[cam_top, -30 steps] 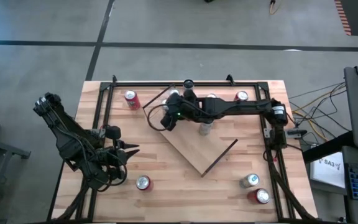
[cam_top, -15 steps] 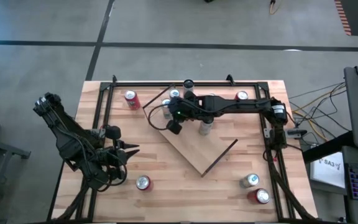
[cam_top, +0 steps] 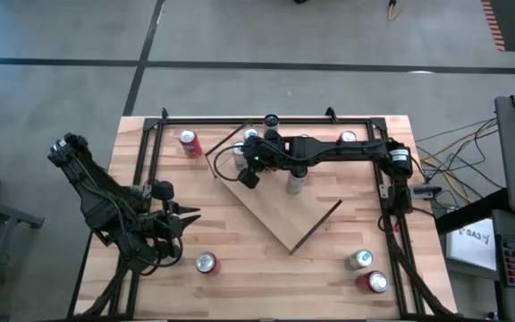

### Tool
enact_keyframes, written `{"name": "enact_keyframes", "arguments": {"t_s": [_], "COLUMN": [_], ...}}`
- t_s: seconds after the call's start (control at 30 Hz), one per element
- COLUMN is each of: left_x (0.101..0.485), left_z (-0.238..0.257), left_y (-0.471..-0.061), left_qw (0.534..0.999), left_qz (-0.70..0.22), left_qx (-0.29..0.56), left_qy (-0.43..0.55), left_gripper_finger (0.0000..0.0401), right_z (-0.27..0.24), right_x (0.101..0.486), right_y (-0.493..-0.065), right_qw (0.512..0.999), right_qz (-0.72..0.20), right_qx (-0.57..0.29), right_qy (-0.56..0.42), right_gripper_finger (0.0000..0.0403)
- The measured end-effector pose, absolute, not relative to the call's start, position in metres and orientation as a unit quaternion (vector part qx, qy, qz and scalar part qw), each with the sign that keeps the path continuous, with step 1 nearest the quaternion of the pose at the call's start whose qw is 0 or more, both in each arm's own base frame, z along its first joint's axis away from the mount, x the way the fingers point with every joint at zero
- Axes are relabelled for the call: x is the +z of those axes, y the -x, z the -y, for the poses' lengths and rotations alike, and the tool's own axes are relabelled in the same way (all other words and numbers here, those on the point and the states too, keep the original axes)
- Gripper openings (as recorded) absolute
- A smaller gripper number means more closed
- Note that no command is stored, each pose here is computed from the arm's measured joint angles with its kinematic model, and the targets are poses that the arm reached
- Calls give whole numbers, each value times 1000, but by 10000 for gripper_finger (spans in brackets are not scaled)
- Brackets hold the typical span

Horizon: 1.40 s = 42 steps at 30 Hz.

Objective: Place canned beverage on shelf
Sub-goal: Put the left blue soda can on the shelf aligned with the blue can on the shelf

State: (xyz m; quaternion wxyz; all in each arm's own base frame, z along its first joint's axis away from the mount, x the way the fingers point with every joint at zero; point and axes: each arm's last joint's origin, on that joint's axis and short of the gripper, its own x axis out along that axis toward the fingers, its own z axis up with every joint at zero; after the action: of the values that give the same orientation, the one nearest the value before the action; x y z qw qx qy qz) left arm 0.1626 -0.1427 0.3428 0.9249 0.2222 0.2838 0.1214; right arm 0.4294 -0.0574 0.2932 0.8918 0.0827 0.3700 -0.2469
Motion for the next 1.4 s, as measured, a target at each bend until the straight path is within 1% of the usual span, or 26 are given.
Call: {"name": "enact_keyframes", "arguments": {"t_s": [0.43,0.83,1.4], "left_x": [343,343,343], "left_z": [143,143,143], "left_y": [-163,-163,-163], "left_qw": [925,925,925], "left_qz": [-284,-284,-284], "left_qx": [121,122,122], "left_qy": [-222,-222,-222], "left_gripper_finger": [57,57,57], "right_z": [63,63,71], "right_x": [292,276,278], "right_y": [-431,-432,-433], "right_qw": [898,898,900], "right_qz": [-353,-352,-333], "right_qx": [-250,-250,-268], "right_qy": [-84,-85,-83], "right_gripper_finger": [9,9,9]}}
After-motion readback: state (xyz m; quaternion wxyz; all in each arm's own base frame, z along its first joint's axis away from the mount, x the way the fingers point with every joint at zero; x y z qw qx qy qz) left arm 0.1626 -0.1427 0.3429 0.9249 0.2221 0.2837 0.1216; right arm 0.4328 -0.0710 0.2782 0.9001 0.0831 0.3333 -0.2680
